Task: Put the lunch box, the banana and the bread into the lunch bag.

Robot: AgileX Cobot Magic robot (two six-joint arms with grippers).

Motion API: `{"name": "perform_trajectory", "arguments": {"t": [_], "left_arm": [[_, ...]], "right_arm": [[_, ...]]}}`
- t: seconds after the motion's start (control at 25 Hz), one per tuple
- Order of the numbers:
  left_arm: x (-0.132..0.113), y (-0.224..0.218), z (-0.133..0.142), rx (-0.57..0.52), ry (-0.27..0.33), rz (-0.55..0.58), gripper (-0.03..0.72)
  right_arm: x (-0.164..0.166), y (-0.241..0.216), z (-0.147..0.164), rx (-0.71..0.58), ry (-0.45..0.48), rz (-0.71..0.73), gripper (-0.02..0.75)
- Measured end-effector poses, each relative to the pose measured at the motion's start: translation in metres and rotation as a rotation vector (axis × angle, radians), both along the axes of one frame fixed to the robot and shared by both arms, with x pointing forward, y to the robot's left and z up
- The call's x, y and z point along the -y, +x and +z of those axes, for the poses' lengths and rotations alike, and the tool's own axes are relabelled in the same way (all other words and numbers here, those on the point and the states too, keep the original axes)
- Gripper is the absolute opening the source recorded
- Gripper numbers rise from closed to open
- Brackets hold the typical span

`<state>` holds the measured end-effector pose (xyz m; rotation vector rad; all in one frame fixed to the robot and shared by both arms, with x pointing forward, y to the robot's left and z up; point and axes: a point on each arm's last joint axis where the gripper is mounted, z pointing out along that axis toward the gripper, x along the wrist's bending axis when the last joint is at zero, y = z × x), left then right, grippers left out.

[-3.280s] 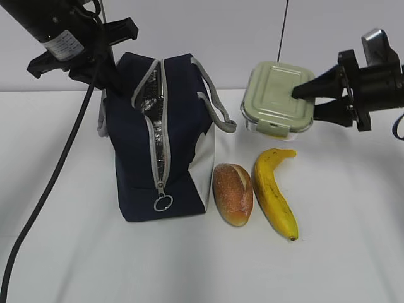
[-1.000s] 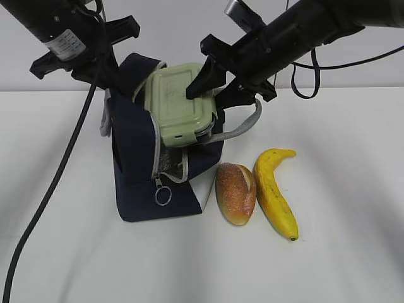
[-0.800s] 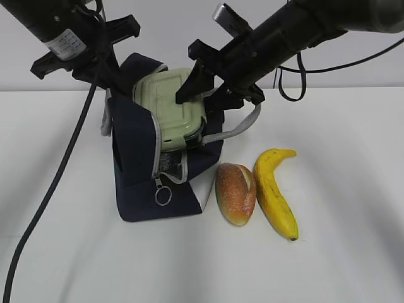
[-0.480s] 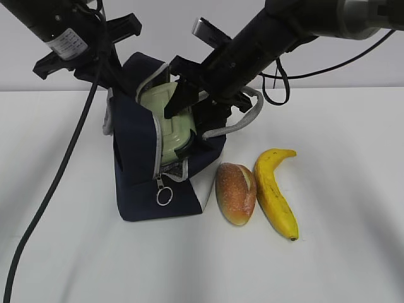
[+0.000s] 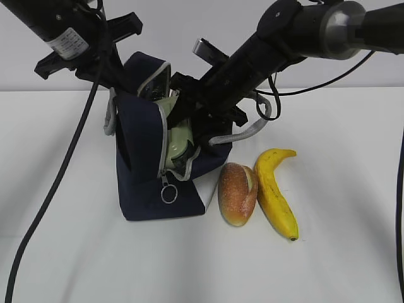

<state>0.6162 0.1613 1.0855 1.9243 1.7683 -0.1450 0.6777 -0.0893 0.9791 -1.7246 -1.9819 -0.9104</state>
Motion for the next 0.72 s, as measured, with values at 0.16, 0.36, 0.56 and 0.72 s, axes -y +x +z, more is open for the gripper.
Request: {"name": "perform_trajectory", "arguments": {"t": [0.16, 0.36, 0.56, 0.72], "left_arm": [[0.000, 0.000, 0.000, -0.001, -0.001, 0.000, 0.000], [0.000, 0.000, 0.000, 0.001, -0.002, -0.007, 0.000], [0.000, 0.000, 0.000, 0.001, -0.002, -0.011, 0.000], [0.000, 0.000, 0.000, 0.000, -0.002, -0.011, 0.000]], "right_arm": [[-0.001, 0.004, -0.009, -0.003, 0.007, -0.022, 0.385], [-0.002, 0.009, -0.025, -0.017, 0.001, -0.044, 0.385], [-0.001, 0.010, -0.034, -0.026, -0.017, -0.041, 0.386], [-0.001, 0.010, -0.035, -0.020, -0.033, -0.034, 0.403]]}}
